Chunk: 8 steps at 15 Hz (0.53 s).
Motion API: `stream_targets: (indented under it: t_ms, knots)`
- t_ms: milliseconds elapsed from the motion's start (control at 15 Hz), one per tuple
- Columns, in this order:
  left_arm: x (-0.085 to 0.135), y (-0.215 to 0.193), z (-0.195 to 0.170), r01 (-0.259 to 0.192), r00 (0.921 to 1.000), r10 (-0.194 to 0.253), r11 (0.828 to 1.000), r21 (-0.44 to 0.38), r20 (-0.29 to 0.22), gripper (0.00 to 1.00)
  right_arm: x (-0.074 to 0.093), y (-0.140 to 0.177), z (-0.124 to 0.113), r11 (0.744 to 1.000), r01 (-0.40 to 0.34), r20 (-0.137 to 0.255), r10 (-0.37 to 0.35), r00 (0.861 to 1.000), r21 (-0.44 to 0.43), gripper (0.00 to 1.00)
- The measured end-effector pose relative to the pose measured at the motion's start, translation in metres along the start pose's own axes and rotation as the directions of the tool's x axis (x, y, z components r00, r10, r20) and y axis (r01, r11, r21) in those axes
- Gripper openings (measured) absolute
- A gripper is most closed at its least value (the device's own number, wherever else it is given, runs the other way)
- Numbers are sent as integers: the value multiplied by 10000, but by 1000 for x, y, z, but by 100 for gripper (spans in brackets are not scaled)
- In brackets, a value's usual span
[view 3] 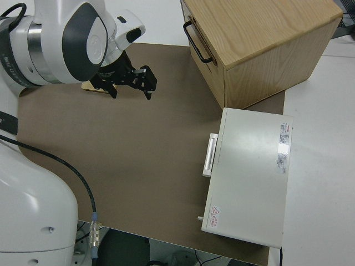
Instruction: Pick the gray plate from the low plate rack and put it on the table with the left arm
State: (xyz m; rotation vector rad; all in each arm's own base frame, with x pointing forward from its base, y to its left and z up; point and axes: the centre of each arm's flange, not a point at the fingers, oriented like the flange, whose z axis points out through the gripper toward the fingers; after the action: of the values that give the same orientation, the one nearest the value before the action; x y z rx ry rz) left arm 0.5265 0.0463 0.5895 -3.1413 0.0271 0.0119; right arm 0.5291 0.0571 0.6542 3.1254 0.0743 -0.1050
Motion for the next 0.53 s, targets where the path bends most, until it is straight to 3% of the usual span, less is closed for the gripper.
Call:
stream_targets:
  t_ms: [267, 533]
  knots:
    - [-4, -26, 0, 450, 9990, -451, 9989, 86, 28, 100, 0, 0, 0, 10000, 0, 0, 0, 10000, 0, 99]
    - [-9, -39, 4, 416, 9983, -430, 9985, 368, 383, 100, 0, 0, 0, 10000, 0, 0, 0, 10000, 0, 99]
